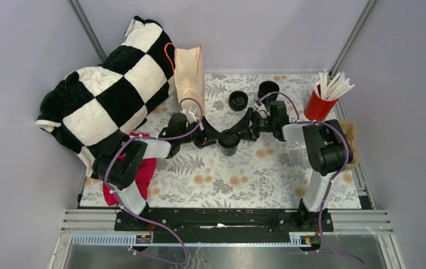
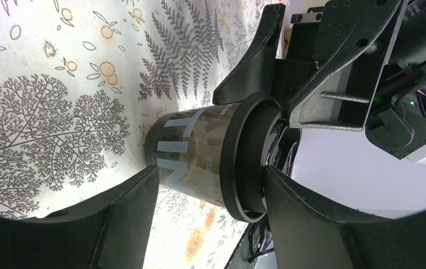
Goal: Pack the takeout coffee
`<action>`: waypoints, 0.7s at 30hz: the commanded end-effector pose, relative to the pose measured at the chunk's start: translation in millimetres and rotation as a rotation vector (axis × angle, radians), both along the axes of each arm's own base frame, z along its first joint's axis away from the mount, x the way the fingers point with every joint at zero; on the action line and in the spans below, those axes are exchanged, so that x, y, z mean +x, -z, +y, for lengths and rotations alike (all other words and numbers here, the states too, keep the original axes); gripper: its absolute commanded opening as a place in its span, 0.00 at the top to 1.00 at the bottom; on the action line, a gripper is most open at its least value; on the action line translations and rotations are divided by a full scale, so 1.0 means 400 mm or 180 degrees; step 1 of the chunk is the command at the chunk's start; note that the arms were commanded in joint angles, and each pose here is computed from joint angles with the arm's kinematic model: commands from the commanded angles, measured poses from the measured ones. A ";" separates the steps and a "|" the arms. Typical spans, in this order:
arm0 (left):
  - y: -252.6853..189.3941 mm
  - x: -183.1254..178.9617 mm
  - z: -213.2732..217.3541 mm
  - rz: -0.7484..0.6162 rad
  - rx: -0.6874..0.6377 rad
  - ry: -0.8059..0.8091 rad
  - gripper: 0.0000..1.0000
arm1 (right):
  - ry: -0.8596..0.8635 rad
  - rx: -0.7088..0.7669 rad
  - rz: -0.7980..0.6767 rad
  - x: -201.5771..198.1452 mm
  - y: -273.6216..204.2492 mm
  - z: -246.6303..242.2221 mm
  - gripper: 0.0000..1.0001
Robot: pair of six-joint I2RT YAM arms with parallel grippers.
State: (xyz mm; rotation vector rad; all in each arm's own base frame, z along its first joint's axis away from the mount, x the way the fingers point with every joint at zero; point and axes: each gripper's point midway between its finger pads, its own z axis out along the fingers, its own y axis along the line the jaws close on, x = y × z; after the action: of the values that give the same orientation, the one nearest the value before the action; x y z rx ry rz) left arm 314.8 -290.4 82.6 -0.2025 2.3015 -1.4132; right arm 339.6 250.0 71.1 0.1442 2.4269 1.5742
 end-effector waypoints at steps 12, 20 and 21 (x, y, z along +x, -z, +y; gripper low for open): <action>0.227 -0.118 0.084 0.0600 0.1204 -0.0081 0.30 | 0.0280 -0.1188 0.0275 -0.154 0.302 -0.127 0.39; 0.300 -0.147 0.120 0.0766 0.1418 -0.0147 0.31 | 0.0230 -0.1662 0.0543 -0.179 0.362 -0.163 0.48; 0.307 -0.151 0.124 0.0784 0.1424 -0.0171 0.32 | 0.0220 -0.1671 0.0564 -0.184 0.368 -0.164 0.48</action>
State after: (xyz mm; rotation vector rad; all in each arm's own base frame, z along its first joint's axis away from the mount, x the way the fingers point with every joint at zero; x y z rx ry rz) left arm 321.9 -298.1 86.1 -0.1927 2.2702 -1.2880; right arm 349.9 242.5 65.5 0.0964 2.2921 1.4108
